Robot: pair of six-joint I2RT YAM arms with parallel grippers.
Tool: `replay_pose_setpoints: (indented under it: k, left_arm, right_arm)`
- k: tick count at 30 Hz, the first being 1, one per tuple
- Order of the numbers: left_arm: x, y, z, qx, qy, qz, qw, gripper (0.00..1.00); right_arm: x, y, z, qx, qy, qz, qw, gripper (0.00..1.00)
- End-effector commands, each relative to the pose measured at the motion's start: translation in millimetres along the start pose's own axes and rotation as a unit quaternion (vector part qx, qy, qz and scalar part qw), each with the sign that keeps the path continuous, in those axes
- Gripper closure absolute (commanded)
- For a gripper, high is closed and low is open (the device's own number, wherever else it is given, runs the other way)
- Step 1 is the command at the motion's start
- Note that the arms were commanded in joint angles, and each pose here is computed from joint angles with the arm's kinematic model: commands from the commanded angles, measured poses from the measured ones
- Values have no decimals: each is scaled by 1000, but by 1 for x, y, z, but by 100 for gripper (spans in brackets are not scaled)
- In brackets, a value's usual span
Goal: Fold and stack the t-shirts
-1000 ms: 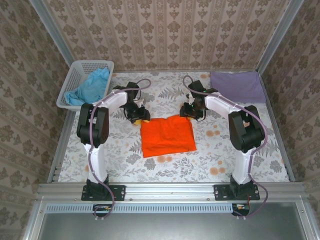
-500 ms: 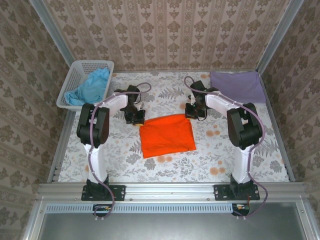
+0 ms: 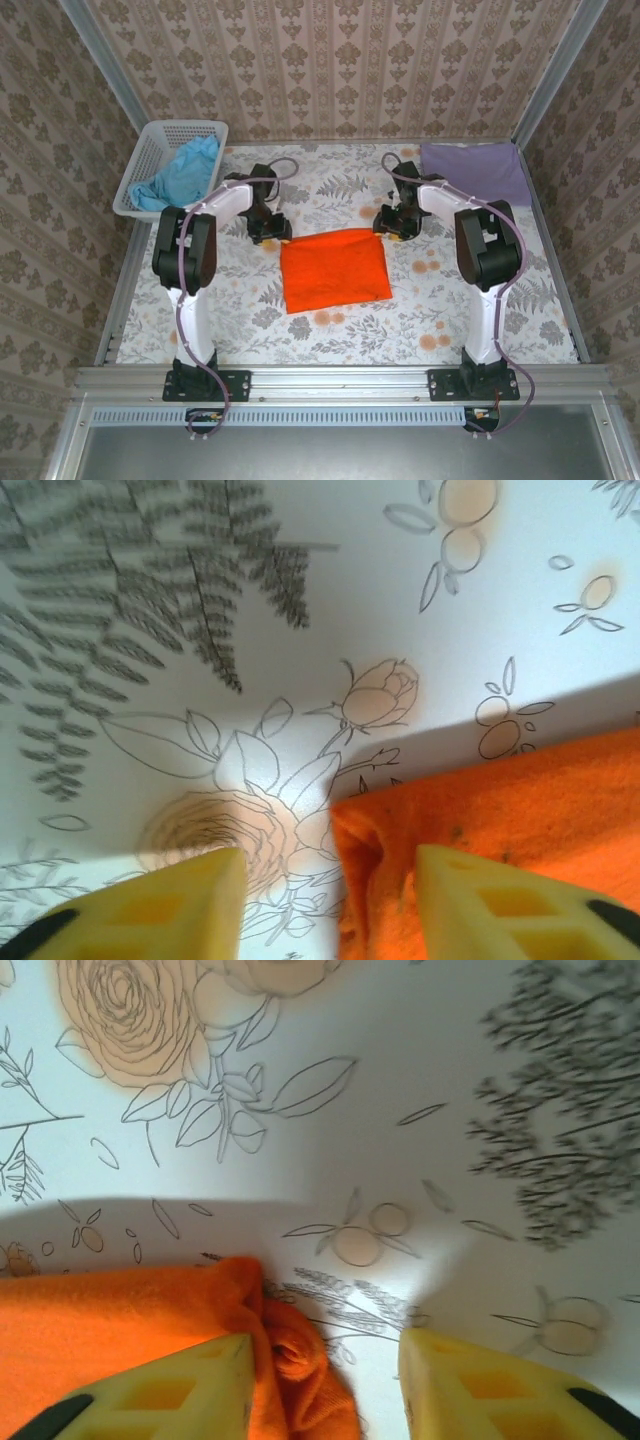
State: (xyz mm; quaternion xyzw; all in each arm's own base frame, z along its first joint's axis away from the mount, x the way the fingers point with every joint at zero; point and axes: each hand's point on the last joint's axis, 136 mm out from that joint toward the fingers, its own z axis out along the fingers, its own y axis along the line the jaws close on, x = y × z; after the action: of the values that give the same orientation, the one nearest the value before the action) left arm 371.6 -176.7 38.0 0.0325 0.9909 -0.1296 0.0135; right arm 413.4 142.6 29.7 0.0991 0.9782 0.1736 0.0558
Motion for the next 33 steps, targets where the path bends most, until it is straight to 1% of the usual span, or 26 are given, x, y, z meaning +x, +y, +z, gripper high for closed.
replay_pose_setpoints:
  k: [1, 2, 4, 6, 8, 10, 13, 15, 16, 18, 20, 22, 24, 26, 27, 29, 31, 32, 33]
  left_arm:
    - [-12, -12, -42, 16, -39, 0, 999, 38]
    - [-12, -15, -50, 20, -45, -1, 999, 36]
    - [-13, -20, -65, 29, -59, -1, 998, 34]
    - [-11, -32, -78, 56, -71, -5, 996, 35]
    - [-4, -52, -84, 102, -72, -2, 992, 41]
    - [10, -76, -81, 150, -59, 5, 987, 49]
    - [34, -106, -66, 191, -20, 27, 981, 61]
    - [52, -120, -47, 193, 6, 41, 980, 69]
    - [59, -120, -36, 189, 18, 34, 981, 71]
    - [66, -116, -15, 192, 32, 15, 981, 71]
    - [69, -98, 7, 156, 37, -3, 987, 71]
    - [72, -69, 29, 103, 44, -22, 994, 71]
    - [76, -46, 42, 72, 50, -46, 995, 71]
    - [80, -31, 51, 58, 51, -66, 995, 70]
    - [77, -18, 52, 60, 47, -90, 993, 69]
    - [78, -14, 53, 70, 46, -101, 991, 64]
    - [74, -17, 46, 79, 36, -94, 992, 58]
    - [71, -19, 40, 82, 30, -89, 992, 53]
    - [68, -23, 32, 87, 23, -82, 993, 46]
  right_arm:
    - [-7, 6, -43, -14, -40, 22, 999, 54]
    - [-6, 6, -50, -19, -46, 30, 998, 53]
    - [-2, 11, -64, -35, -62, 35, 997, 54]
    - [6, 26, -74, -73, -78, 35, 994, 60]
    - [13, 47, -79, -127, -83, 32, 988, 68]
    - [26, 65, -73, -161, -67, 31, 984, 75]
    - [51, 81, -49, -171, -18, 20, 985, 78]
    - [65, 80, -29, -162, 8, 21, 987, 77]
    - [70, 75, -18, -154, 17, 28, 988, 75]
    - [75, 64, -1, -145, 28, 44, 988, 73]
    - [82, 50, 16, -120, 46, 52, 990, 71]
    - [88, 28, 30, -76, 67, 62, 993, 70]
    - [90, 9, 38, -49, 79, 82, 992, 68]
    - [92, -2, 40, -46, 82, 100, 990, 62]
    - [92, -6, 40, -43, 81, 106, 990, 59]
    - [91, -10, 35, -46, 72, 108, 990, 54]
    - [86, -2, 25, -72, 53, 104, 991, 50]
    - [83, 3, 18, -87, 41, 99, 990, 48]
    - [82, 10, 9, -105, 28, 94, 990, 47]
